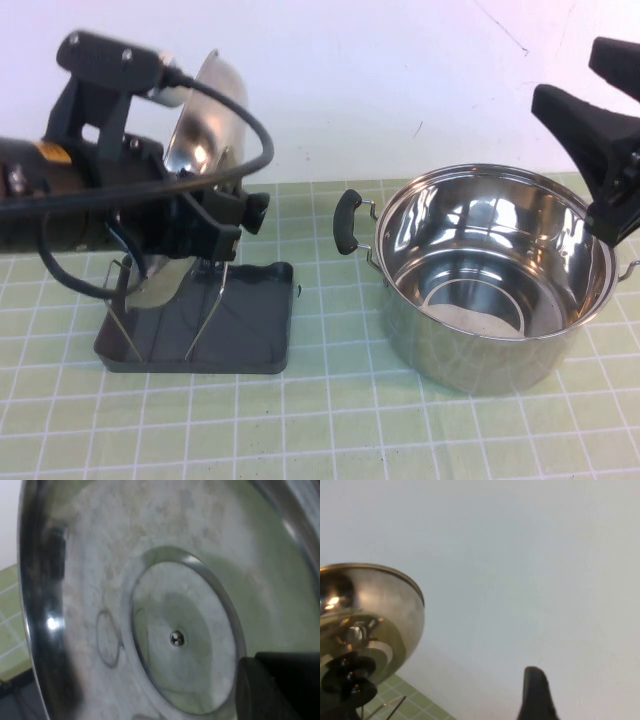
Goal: Put pot lid on rack
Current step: Place the pot lid on the pot rack
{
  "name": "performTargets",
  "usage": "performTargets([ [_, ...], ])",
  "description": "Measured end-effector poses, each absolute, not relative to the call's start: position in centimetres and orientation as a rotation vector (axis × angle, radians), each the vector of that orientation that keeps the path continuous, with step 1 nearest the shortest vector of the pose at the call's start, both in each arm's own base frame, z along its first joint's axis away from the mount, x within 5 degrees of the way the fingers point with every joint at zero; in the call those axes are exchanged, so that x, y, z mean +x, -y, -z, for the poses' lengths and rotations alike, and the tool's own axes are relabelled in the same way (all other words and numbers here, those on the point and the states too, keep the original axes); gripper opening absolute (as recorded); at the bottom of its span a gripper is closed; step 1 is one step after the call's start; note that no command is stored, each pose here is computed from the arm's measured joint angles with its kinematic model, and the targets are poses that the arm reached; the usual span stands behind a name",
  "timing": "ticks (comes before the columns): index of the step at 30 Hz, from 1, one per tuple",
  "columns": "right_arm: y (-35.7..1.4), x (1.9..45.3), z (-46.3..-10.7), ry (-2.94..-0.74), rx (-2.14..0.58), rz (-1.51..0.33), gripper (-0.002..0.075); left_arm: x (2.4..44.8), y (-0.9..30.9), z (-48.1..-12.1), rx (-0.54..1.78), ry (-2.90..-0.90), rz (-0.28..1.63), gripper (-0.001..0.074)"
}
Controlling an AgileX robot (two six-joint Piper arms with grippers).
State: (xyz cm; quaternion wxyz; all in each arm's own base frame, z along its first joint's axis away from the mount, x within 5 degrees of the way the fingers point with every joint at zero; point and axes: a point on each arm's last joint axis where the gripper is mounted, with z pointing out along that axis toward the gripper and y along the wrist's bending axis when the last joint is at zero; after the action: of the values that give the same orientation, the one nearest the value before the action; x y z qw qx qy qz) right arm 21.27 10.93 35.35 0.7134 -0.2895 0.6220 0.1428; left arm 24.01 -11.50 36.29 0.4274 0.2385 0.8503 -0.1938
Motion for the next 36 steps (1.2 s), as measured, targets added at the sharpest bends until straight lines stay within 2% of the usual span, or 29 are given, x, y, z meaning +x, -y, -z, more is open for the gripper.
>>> performTargets([
  [6, -10.8, 21.4, -35.1, -1.413, -0.637, -0.295, 0.0426, 25.1, 11.6, -33.7, 0.536, -2.180, 0.475, 0.0111],
  [16, -10.7, 21.5, -34.9, -1.432, -0.632, -0.285, 0.0423, 26.8, 12.0, -31.6, 0.496, -2.234, 0.462, 0.0127],
  [19, -10.5, 21.6, -34.7, -1.455, -0.628, -0.270, 0.0423, 27.0, 11.9, -31.6, 0.507, -2.215, 0.425, 0.0188],
  [24, -10.4, 21.7, -34.5, -1.484, -0.624, -0.252, 0.0423, 27.6, 10.5, -31.6, 0.460, -2.220, 0.377, 0.0333],
  [28, -10.1, 21.4, -34.7, -1.500, -0.606, -0.241, 0.0421, 27.3, 9.2, -32.1, 0.417, -2.242, 0.369, 0.0364],
  [31, -9.5, 20.5, -35.5, -1.490, -0.586, -0.219, 0.0394, 25.8, 8.5, -33.4, 0.431, -2.238, 0.369, 0.0329],
  [36, -7.6, 18.0, -37.1, -1.489, -0.556, -0.101, 0.0269, 22.6, 7.3, -36.0, 0.475, -2.181, 0.292, 0.0080],
])
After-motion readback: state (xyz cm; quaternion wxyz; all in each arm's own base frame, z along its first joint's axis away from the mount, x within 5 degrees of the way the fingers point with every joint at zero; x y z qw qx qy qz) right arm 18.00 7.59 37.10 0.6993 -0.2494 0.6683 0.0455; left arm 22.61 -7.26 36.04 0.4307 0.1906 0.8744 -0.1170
